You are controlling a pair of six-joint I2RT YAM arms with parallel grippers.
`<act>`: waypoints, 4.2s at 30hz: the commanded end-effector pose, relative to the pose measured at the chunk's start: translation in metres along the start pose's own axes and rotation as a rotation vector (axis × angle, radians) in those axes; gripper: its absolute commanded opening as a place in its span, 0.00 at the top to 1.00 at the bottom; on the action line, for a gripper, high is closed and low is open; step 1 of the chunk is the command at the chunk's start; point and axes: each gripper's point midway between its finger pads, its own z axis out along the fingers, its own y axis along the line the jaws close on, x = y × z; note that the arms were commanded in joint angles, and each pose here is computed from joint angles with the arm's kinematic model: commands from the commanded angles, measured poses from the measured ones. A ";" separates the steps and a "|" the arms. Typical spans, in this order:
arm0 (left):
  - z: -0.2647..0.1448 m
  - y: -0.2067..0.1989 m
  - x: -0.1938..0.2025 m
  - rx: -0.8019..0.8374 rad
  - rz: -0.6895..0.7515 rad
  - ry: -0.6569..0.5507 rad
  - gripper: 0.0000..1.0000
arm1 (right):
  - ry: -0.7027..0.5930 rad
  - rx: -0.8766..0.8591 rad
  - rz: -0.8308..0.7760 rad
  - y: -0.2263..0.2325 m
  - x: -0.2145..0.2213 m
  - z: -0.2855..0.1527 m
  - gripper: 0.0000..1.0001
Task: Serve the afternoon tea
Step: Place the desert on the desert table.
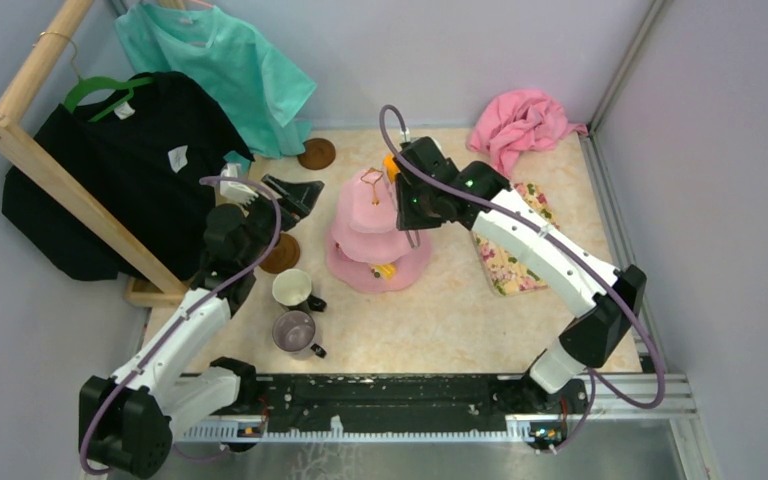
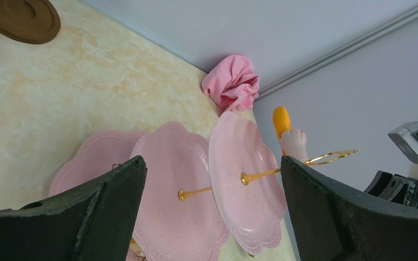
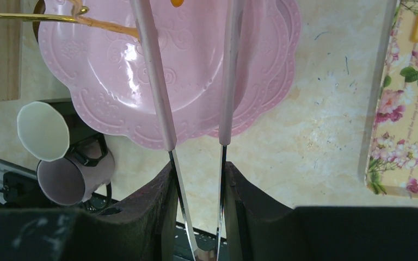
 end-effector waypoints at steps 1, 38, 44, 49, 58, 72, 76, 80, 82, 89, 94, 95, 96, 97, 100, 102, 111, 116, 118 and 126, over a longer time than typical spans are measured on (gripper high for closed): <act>0.002 -0.018 -0.011 0.054 0.015 -0.017 0.02 | -0.071 -0.028 -0.018 0.016 -0.022 -0.011 1.00; 0.007 -0.028 -0.005 0.072 0.001 -0.002 0.04 | -0.044 -0.036 -0.060 0.023 -0.015 -0.010 0.75; 0.008 -0.029 -0.006 0.072 0.004 -0.005 0.04 | -0.040 -0.034 -0.062 0.022 -0.014 -0.009 0.72; 0.008 -0.029 -0.006 0.071 0.007 -0.004 0.04 | -0.037 -0.029 -0.064 0.021 -0.012 -0.008 0.68; 0.009 -0.029 -0.007 0.069 0.012 -0.006 0.04 | -0.035 -0.032 -0.070 0.021 -0.010 -0.007 0.67; 0.014 -0.028 -0.002 0.068 0.007 0.004 0.04 | -0.045 -0.039 -0.071 0.019 -0.010 -0.010 0.66; 0.015 -0.028 -0.002 0.066 0.006 0.003 0.04 | -0.048 -0.044 -0.071 0.020 -0.010 -0.013 0.65; 0.016 -0.030 0.000 0.069 0.005 0.007 0.04 | -0.047 -0.047 -0.071 0.020 -0.009 -0.014 0.64; 0.017 -0.030 0.000 0.068 0.005 0.007 0.04 | -0.048 -0.047 -0.071 0.019 -0.009 -0.013 0.64; 0.019 -0.030 0.002 0.066 0.005 0.009 0.04 | -0.053 -0.045 -0.074 0.018 -0.009 -0.014 0.64; 0.020 -0.032 0.001 0.068 0.007 0.008 0.04 | -0.093 -0.050 -0.062 0.017 -0.017 -0.025 0.65; 0.021 -0.032 0.001 0.067 0.008 0.008 0.04 | -0.101 -0.052 -0.060 0.016 -0.018 -0.027 0.66; 0.021 -0.032 0.002 0.067 0.007 0.009 0.04 | -0.108 -0.056 -0.057 0.016 -0.020 -0.029 0.66; 0.022 -0.032 0.002 0.066 0.007 0.010 0.04 | -0.112 -0.058 -0.056 0.017 -0.020 -0.030 0.66; 0.022 -0.032 0.003 0.065 0.011 0.011 0.04 | -0.125 -0.064 -0.052 0.017 -0.023 -0.035 0.66; 0.023 -0.032 0.003 0.064 0.012 0.010 0.04 | -0.126 -0.068 -0.053 0.018 -0.023 -0.036 0.66; 0.023 -0.033 0.002 0.061 0.017 0.005 0.04 | -0.147 -0.072 -0.054 0.015 -0.025 -0.042 0.67; 0.024 -0.034 0.002 0.059 0.019 0.004 0.04 | -0.165 -0.075 -0.049 0.013 -0.027 -0.050 0.68; 0.024 -0.034 0.002 0.059 0.019 0.004 0.04 | -0.171 -0.074 -0.049 0.011 -0.027 -0.052 0.68; 0.024 -0.034 0.004 0.056 0.025 0.004 0.04 | -0.189 -0.074 -0.045 0.007 -0.025 -0.058 0.71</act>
